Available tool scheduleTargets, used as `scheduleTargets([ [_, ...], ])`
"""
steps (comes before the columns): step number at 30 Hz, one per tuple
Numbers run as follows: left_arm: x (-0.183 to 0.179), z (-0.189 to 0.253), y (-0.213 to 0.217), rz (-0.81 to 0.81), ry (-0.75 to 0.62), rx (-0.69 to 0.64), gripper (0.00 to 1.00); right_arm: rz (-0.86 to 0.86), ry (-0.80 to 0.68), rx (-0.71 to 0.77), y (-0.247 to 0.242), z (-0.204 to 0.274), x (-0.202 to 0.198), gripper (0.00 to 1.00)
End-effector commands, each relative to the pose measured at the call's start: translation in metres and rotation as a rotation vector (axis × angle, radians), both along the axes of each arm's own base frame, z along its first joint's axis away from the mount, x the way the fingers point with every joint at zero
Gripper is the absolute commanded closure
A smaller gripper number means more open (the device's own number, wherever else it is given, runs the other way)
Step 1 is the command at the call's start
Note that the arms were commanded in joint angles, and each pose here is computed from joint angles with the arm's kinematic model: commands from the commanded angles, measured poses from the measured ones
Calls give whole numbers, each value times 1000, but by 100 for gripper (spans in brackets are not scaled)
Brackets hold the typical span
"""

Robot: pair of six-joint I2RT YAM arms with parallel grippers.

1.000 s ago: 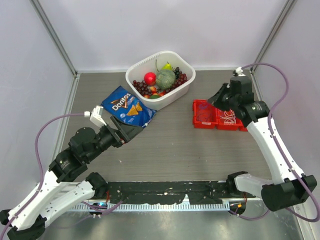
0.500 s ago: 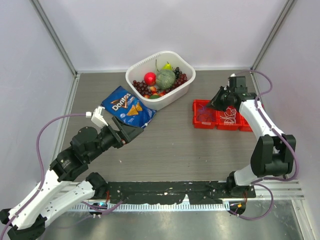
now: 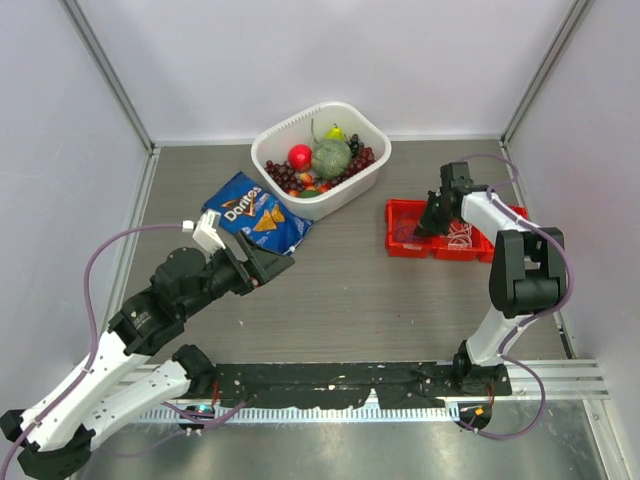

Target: Untangle the cables

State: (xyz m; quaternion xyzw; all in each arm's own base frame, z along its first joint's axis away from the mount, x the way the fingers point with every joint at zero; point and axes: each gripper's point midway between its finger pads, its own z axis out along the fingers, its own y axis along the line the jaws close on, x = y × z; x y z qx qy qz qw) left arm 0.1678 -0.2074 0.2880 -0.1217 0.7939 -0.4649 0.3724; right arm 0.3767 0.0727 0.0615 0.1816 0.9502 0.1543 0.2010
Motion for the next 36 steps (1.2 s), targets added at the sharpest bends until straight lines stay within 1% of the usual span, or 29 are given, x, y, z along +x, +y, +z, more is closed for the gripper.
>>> scheduleTargets([
  [1, 3, 23, -6, -9, -44, -58, 15, 51, -88, -119, -2, 35, 21, 97],
  [3, 5, 24, -7, -10, -45, -55, 15, 61, -112, -156, -2, 54, 24, 93],
  [4, 5, 24, -7, -11, -47, -53, 15, 68, -111, -164, 0, 59, 21, 87],
  [5, 5, 24, -7, -12, -48, -50, 15, 63, -127, -178, -2, 68, 21, 84],
  [6, 6, 24, -8, -12, -49, -49, 15, 66, -128, -181, 1, 72, 17, 78],
  [7, 6, 24, -8, -13, -47, -49, 15, 67, -143, -184, 2, 79, 12, 76],
  [8, 6, 23, -9, -13, -44, -47, 15, 73, -143, -192, 6, 80, 6, 67],
  [9, 6, 21, -10, -16, -42, -46, 15, 55, -161, -233, 1, 85, 0, 63],
  [10, 7, 20, -11, -18, -39, -46, 15, 62, -190, -257, 4, 94, -7, 56],
  [12, 8, 19, -12, -20, -40, -47, 15, 89, -190, -292, 11, 92, -24, 50],
  [13, 9, 18, -13, -20, -38, -47, 15, 111, -176, -300, 18, 87, -35, 50],
  [14, 5, 18, -17, -47, -32, -53, 15, 110, -192, -313, 18, 94, -43, 50],
  [15, 5, 18, -17, -51, -31, -52, 15, 145, -181, -314, 28, 87, -55, 50],
  [16, 5, 17, -18, -54, -28, -51, 15, 150, -228, -289, 34, 99, -62, 50],
  [17, 5, 15, -19, -57, -26, -48, 15, 201, -217, -277, 48, 89, -77, 50],
  [18, 5, 13, -19, -60, -22, -46, 15, 215, -278, -206, 62, 104, -84, 50],
  [19, 5, 13, -19, -59, -22, -48, 15, 263, -268, -167, 74, 94, -102, 50],
  [20, 5, 11, -20, -61, -20, -48, 15, 262, -320, -64, 89, 109, -110, 50],
  [21, 4, 9, -21, -64, -15, -51, 15, 280, -284, -18, 95, 94, -126, 49],
  [22, 4, 8, -21, -63, -11, -59, 15, 262, -332, 86, 105, 108, -133, 49],
  [23, 4, 7, -22, -66, -5, -65, 15, 255, -317, 118, 105, 96, -143, 48],
  [24, 4, 8, -24, -69, -2, -78, 15, 237, -343, 173, 105, 95, -153, 47],
  [27, 3, 10, -26, -73, -4, -113, 15, 179, -432, 234, 98, 107, -163, 41],
  [29, 2, 13, -26, -73, -10, -141, 15, 160, -542, 273, 90, 132, -171, 39],
  [33, 0, 18, -27, -78, -32, -200, 15, 107, -703, 322, 77, 169, -176, 32],
  [35, -2, 23, -25, -74, -47, -244, 15, 36, -755, 320, 66, 183, -173, 30],
  [36, -2, 30, -24, -73, -67, -273, 15, 26, -776, 326, 63, 191, -174, 27],
])
